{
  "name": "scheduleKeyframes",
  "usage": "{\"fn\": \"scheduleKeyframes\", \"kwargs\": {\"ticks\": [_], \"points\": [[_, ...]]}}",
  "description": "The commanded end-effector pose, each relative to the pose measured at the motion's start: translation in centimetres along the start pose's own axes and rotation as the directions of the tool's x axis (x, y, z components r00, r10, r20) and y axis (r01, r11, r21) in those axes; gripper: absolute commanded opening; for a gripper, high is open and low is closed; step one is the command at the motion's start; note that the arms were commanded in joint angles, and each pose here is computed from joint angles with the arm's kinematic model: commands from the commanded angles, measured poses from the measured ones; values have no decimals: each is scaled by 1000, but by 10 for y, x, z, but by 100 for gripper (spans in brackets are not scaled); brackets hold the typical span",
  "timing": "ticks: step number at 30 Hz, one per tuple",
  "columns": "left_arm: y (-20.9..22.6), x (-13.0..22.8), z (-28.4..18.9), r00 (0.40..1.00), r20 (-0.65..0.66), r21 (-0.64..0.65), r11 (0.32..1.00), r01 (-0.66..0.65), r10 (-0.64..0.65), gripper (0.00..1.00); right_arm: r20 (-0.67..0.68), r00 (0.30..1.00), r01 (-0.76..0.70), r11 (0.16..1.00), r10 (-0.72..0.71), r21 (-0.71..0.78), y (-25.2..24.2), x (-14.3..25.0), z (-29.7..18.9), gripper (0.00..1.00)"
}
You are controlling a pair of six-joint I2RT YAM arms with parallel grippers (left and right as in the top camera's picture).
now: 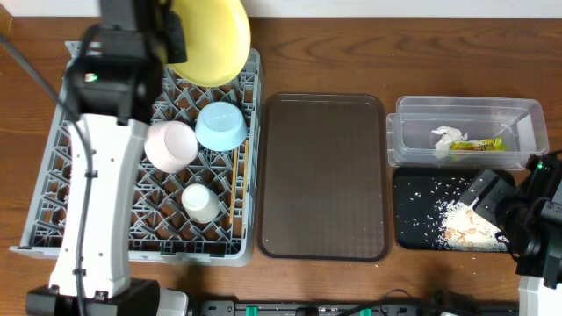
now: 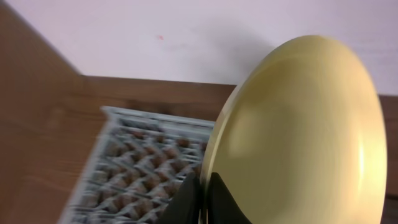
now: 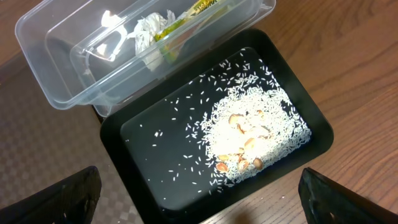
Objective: Sort waste into correct bins and load items into the dishwasher
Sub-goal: 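Swing the yellow plate over the rack's back edge with the left gripper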
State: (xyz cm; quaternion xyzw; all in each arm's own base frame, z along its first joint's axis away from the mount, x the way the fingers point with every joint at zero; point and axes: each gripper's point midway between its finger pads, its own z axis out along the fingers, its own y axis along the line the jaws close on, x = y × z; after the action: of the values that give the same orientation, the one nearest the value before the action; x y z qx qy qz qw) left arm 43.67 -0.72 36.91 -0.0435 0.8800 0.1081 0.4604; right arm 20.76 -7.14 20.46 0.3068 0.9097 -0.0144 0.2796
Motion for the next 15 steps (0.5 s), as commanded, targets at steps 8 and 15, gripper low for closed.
{"fn": "scheduleKeyframes", "kwargs": {"ticks": [8, 15], "points": [[-18, 18, 23, 975, -27, -355, 909, -217, 222, 7, 17, 1000, -10, 1000, 10, 2, -1, -4, -4, 99], [-33, 40, 59, 960, -93, -396, 874, -280, 265, 7, 17, 1000, -10, 1000, 10, 2, -1, -4, -4, 99]]}}
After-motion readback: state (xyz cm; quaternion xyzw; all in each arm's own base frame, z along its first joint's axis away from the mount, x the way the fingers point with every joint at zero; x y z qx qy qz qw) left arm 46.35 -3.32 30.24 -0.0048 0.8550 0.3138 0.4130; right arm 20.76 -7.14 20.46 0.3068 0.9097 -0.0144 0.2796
